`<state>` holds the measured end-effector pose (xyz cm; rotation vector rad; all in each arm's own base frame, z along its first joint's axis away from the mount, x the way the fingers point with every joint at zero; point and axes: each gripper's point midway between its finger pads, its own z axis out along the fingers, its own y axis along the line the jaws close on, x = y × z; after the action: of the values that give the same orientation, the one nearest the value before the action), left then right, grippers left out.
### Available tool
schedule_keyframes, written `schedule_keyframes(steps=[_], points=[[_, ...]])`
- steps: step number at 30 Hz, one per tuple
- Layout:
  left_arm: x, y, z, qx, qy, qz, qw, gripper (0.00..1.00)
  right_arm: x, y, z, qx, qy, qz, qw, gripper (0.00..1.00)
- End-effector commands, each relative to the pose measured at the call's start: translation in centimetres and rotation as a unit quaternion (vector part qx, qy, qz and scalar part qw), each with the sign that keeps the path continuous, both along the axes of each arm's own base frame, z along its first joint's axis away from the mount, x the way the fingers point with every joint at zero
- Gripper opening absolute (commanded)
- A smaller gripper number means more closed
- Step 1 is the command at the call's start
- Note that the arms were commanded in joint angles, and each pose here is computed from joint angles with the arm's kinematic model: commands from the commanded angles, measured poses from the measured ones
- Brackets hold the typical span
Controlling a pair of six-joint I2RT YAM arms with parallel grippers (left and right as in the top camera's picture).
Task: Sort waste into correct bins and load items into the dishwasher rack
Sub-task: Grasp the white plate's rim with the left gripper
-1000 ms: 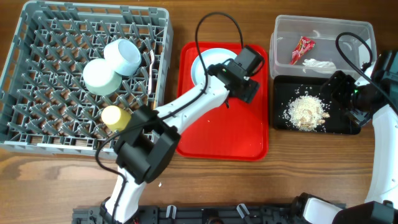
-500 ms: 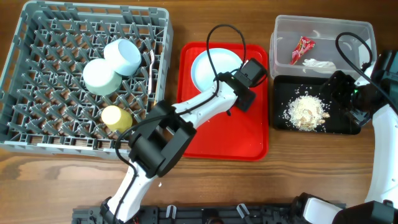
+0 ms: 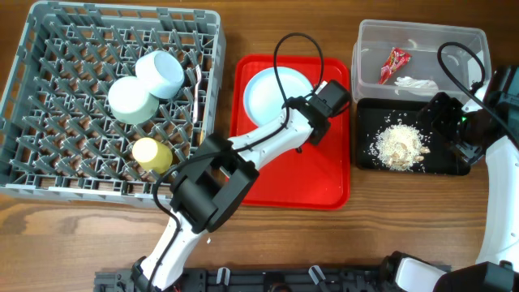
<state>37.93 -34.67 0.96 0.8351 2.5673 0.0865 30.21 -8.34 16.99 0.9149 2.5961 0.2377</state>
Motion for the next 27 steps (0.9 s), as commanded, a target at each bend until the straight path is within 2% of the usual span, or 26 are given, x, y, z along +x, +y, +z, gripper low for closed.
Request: schedule_keyframes(steps=[1, 6, 11, 22, 27], points=[[-0.4, 0.3, -1.5, 0.038, -0.006, -0.009, 0.999, 0.04, 0.3, 0.0, 0.1, 0.004, -0.001, 0.003, 1.000, 0.92], [-0.6, 0.7, -1.3, 0.073, -0.019, -0.035, 0.997, 0.04, 0.2, 0.0, 0.1, 0.004, 0.000, 0.003, 1.000, 0.92], [-0.1, 1.8, 0.1, 0.103, -0.044, -0.023, 0.993, 0.04, 0.2, 0.0, 0.1, 0.005, 0.001, 0.002, 1.000, 0.92], [0.2, 1.2, 8.2, 0.101, -0.131, -0.035, 0.986, 0.04, 0.1, 0.0, 0.1, 0.005, 0.002, 0.002, 1.000, 0.91], [0.1, 1.8, 10.8, 0.091, -0.143, -0.028, 0.985, 0.04, 0.1, 0.1, 0.1, 0.005, 0.003, 0.002, 1.000, 0.92]])
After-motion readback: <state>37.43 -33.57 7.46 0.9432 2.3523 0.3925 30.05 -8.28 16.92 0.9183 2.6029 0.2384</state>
